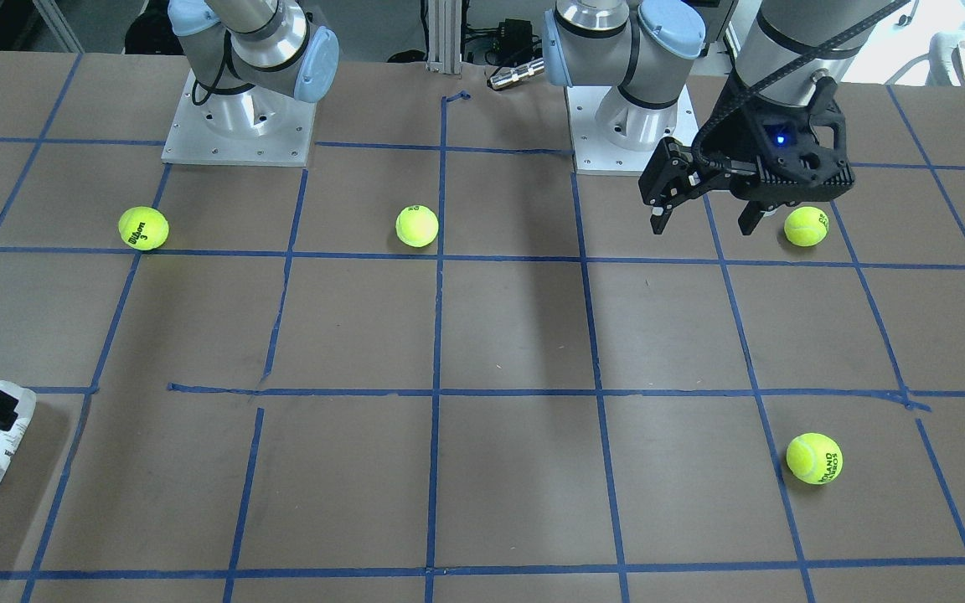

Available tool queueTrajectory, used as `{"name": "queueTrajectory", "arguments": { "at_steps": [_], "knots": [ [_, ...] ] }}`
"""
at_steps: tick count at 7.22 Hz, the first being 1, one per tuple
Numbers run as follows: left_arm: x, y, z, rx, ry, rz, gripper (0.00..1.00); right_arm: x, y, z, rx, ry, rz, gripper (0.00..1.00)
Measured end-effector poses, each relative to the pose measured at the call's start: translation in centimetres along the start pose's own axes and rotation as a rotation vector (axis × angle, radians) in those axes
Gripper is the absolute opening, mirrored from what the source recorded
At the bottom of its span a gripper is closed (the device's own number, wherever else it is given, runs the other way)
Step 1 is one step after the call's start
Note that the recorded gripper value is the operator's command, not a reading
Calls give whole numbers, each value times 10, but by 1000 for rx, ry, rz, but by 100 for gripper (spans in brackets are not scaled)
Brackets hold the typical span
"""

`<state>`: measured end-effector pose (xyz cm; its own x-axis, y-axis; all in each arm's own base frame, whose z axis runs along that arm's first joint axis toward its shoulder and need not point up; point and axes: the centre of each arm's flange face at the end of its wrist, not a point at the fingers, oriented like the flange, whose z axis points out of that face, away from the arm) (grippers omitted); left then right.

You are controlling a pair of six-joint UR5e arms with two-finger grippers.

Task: Lift up tennis ball bucket
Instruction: 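Move the right gripper down around the upright Wilson ball can, then close the right gripper on the can and lift it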

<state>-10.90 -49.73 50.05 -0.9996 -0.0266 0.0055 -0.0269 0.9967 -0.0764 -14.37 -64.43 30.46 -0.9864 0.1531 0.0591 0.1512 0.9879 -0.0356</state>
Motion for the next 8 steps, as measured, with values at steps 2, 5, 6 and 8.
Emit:
{"name": "queueTrajectory", "arguments": {
  "at_steps": [2, 5, 6, 8],
  "knots": [
    [0, 0, 0, -1, -1, 0, 100, 23, -15, 39, 27, 10, -37, 100],
    [0, 0, 0, -3, -2, 0, 100, 41, -23, 87, 10, 5, -35, 100],
    [-1, 1, -2, -2, -17, 1, 100, 43, -25, 103, -3, 1, -40, 100],
    [-5, 1, -6, 0, -62, 3, 100, 44, -27, 126, -21, 2, -53, 85]
  ]
}}
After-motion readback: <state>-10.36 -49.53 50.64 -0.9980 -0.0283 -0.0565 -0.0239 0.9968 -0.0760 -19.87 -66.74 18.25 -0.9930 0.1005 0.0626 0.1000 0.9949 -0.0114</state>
